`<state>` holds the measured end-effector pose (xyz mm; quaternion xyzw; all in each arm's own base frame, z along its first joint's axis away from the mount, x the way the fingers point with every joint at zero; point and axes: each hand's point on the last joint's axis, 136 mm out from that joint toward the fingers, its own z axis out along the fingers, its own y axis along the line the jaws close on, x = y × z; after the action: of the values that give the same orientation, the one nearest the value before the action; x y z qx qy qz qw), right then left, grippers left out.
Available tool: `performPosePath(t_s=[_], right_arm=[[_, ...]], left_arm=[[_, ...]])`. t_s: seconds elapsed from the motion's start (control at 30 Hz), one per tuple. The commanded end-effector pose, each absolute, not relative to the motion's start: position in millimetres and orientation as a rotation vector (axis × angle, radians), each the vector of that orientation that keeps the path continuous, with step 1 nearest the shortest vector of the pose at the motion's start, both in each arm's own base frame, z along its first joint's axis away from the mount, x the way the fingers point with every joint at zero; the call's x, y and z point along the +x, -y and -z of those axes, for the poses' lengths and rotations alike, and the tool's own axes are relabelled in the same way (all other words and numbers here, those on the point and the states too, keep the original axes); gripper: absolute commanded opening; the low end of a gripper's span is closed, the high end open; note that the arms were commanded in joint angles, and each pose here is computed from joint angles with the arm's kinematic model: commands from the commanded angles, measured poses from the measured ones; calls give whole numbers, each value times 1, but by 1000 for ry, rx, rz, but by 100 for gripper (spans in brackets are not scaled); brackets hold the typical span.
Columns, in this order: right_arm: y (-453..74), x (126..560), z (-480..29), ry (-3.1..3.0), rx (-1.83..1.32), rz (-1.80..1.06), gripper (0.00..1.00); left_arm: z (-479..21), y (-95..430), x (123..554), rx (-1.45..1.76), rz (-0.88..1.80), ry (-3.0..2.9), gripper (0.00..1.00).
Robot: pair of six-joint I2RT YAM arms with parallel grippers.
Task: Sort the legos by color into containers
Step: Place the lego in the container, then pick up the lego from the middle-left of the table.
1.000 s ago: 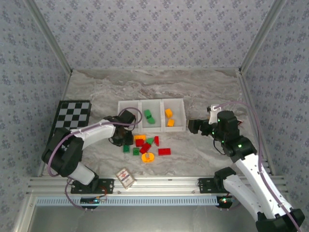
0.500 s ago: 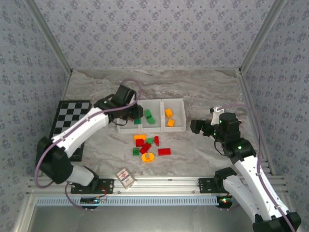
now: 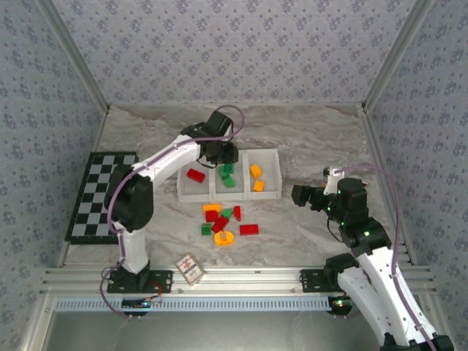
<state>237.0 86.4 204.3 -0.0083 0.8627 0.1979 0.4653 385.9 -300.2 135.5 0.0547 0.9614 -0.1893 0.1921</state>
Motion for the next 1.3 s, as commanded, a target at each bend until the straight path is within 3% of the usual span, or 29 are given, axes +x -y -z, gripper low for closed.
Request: performPosePath(t_s=[0.0, 0.33, 0.6, 0.77, 1.1, 1.17, 1.2, 1.27], right_arm=[[-87, 235, -202, -2123, -7, -507, 100], [-85, 235, -201, -2129, 4, -506, 100], [-84, 236, -198, -2136, 23, -516, 100], [-83, 237, -195, -2149, 37, -517, 100], [-76, 236, -188, -2179, 91, -503, 100], [-76, 234, -183, -2193, 94, -503, 100], [-75, 234, -181, -2199, 96, -500, 100], [-74, 233, -177, -2210, 105, -495, 100]], left_arm=[[-145, 316, 394, 196, 602, -2670, 28], [-156, 319, 394, 226, 651, -2614, 56], [-183, 298, 374, 286, 608, -2547, 66], [-189, 267, 343, 263, 533, -2525, 73], [-146, 207, 252, 160, 448, -2623, 75], [-137, 204, 236, 166, 465, -2643, 86], [-131, 203, 227, 181, 476, -2654, 99], [-119, 199, 211, 186, 481, -2680, 100]])
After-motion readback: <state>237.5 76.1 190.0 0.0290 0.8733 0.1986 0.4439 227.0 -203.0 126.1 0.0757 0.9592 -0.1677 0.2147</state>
